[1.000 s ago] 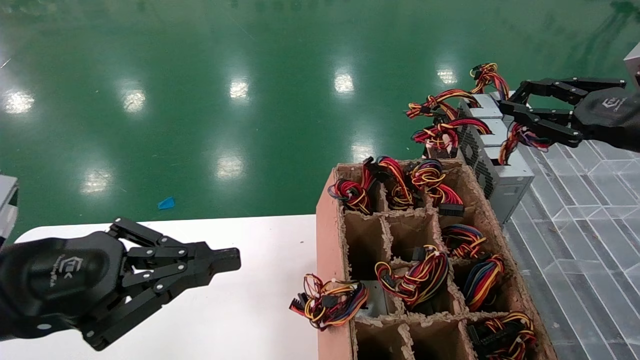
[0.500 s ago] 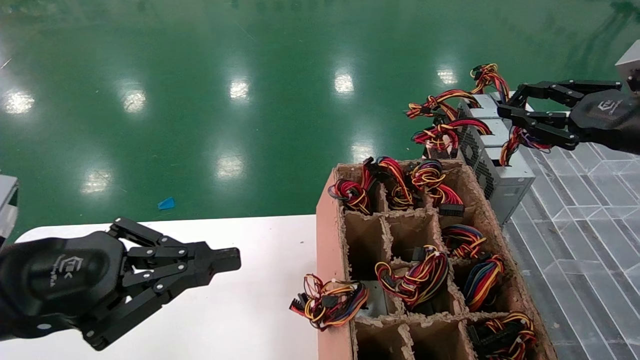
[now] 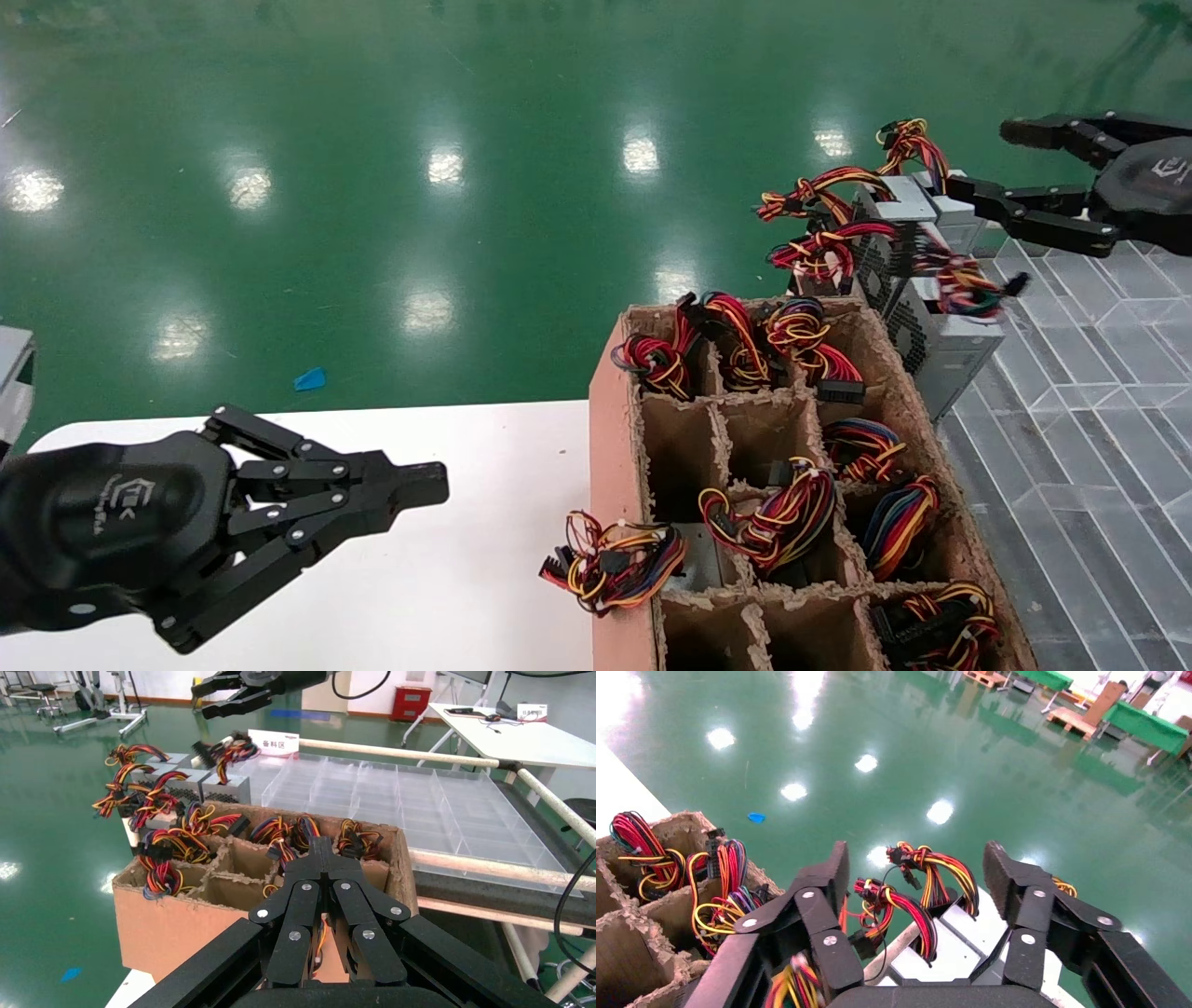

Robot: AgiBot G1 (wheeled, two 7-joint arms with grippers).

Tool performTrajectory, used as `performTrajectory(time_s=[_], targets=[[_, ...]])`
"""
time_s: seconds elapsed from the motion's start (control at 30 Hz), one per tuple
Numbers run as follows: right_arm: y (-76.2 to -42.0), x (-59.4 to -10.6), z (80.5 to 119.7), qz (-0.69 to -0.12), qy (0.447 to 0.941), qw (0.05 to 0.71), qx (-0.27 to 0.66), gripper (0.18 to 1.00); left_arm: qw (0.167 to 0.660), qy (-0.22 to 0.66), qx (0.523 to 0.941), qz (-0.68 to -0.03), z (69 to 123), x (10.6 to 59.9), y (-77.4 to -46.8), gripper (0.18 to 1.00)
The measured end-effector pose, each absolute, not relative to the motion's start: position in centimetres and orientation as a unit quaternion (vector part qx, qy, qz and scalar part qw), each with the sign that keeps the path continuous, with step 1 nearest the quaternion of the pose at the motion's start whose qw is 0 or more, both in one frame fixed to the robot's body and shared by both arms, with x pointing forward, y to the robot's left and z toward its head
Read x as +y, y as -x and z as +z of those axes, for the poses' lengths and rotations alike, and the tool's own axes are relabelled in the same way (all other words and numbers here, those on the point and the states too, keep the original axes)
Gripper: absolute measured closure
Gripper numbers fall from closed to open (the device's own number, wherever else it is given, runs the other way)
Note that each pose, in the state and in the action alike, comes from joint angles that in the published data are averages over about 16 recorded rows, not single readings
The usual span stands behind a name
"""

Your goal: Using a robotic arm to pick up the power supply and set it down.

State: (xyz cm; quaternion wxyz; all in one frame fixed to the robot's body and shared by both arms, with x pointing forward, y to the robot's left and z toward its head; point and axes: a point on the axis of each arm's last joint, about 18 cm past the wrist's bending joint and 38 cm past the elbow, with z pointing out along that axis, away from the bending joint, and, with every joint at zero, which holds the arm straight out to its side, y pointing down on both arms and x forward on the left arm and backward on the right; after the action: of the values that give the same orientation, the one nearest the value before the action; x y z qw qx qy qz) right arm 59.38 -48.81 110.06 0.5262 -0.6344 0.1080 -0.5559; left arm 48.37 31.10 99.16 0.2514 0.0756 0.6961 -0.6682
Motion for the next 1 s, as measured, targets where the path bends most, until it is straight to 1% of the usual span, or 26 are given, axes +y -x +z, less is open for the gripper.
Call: performTrajectory(time_s=[0.2,0.33,0.53,0.73,1.0], targets=[[-58.5,-49.0,111.0,-0.568,0.617,0.537,0.091,0.462,0.251,-0.076,0.696,-0.668,99.2,31.1,-48.4,0.993],[-57.9,-48.9,111.4,-0.572,0.608,0.545,0.078,0.382,0.251,-0.076,0.696,-0.668,99.2,31.1,-48.4,0.993],[-57.6,-48.3,111.4,-0.568,0.603,0.556,0.060,0.281,0.251,-0.076,0.696,-0.668,99.2,31.1,-48.4,0.993],[-57.5,-46.8,110.7,-0.550,0.611,0.568,0.042,0.213,0.251,-0.076,0.696,-0.668,99.2,31.1,-48.4,0.993],[-57.1,-44.5,109.5,-0.518,0.624,0.584,0.017,0.183,0.251,-0.076,0.696,-0.668,99.2,31.1,-48.4,0.992]])
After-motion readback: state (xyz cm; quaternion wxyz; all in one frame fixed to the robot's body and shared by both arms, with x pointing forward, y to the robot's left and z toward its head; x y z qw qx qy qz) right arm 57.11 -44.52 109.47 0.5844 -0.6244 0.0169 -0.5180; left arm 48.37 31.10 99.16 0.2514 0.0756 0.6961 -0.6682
